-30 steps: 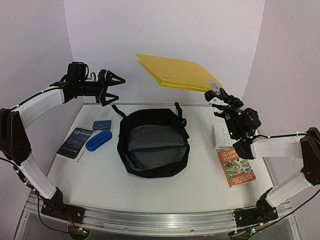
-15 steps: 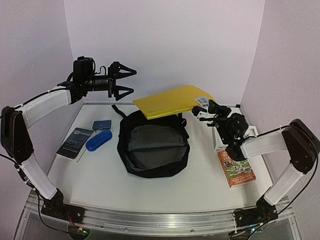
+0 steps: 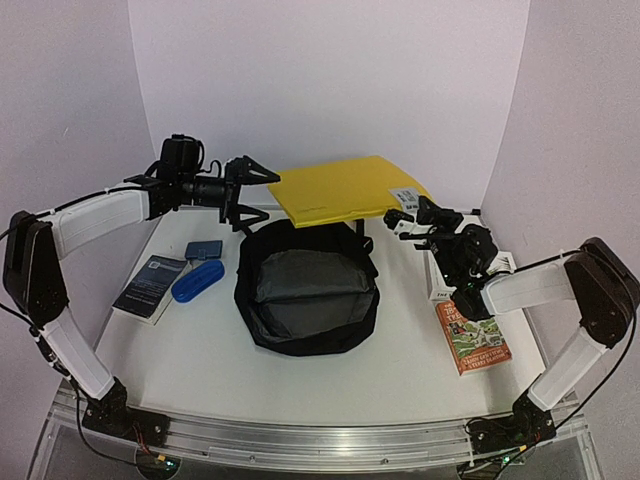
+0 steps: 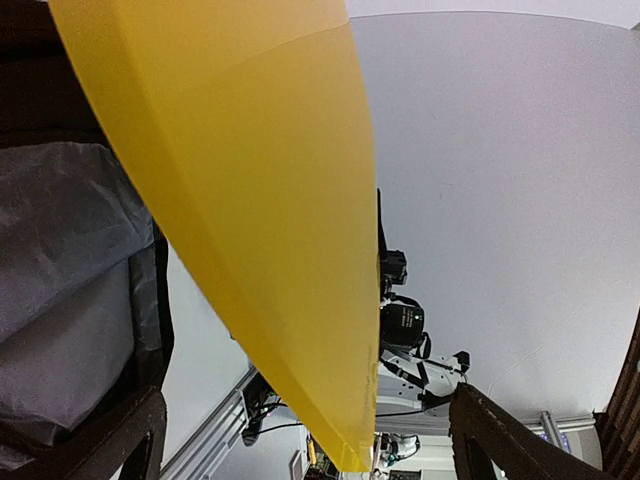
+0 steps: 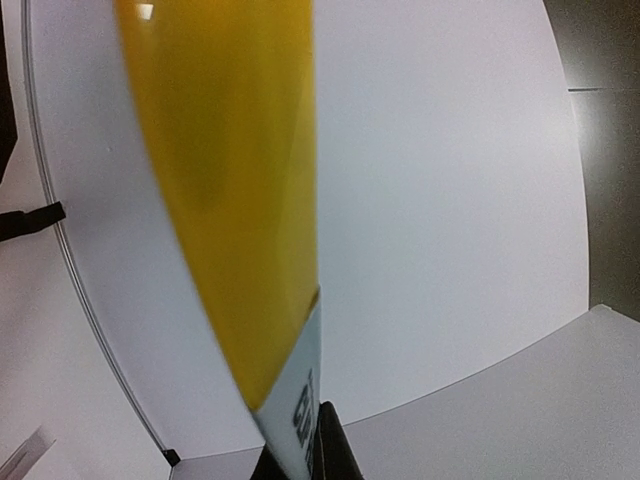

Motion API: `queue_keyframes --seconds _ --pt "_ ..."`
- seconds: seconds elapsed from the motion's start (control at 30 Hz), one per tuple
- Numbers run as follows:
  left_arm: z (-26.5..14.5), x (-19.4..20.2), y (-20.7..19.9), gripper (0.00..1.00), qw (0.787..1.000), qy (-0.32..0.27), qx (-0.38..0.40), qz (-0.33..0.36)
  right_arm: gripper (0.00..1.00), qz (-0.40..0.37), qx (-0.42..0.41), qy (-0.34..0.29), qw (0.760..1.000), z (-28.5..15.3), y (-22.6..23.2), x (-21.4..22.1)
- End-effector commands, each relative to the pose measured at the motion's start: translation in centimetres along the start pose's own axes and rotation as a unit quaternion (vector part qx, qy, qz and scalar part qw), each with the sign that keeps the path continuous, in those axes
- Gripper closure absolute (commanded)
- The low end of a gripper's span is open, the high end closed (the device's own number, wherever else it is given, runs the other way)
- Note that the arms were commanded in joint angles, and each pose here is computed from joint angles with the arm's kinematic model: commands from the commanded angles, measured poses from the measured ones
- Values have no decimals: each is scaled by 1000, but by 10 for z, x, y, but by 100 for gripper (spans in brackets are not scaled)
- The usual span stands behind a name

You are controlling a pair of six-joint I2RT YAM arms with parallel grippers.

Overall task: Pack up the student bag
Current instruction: Pick up the files from the student bag.

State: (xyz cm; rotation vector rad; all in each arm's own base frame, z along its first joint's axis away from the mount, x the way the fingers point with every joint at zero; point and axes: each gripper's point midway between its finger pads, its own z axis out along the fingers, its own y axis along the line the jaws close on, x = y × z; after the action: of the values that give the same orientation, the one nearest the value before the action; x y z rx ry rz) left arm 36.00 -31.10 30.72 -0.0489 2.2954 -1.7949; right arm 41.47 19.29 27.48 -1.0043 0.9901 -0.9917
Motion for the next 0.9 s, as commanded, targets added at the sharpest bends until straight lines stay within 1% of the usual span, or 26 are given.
queue_keyframes --seconds 0.0,0.17,0.23,0.3,0.33,0.43,0.5,0.6,0.77,0.87 --pt "0 7 -5 2 1000 2 -6 8 100 85 212 -21 973 -11 -112 -7" --pt "3 3 -11 2 1000 1 2 18 100 84 212 -30 973 -12 -111 -11" --pt "7 1 -16 4 1000 4 13 23 100 83 210 -33 974 -13 -110 -13" --pt "14 1 -19 9 999 11 28 26 100 83 210 -35 974 -14 -109 -14" --pt "17 1 -20 14 999 14 35 24 100 83 210 -34 974 -14 -109 -14" --pt "23 2 -21 31 998 18 57 18 100 82 210 -34 974 -14 -109 -15" --pt "25 1 -23 40 997 13 72 19 100 81 209 -35 974 -14 -108 -15" --pt "26 -1 -28 46 996 6 88 24 100 79 206 -39 974 -16 -107 -17" --pt "34 -1 -26 49 995 9 95 18 100 81 204 -46 975 -18 -105 -23" --pt "37 -4 -25 58 995 3 102 12 100 85 204 -51 974 -19 -105 -27"
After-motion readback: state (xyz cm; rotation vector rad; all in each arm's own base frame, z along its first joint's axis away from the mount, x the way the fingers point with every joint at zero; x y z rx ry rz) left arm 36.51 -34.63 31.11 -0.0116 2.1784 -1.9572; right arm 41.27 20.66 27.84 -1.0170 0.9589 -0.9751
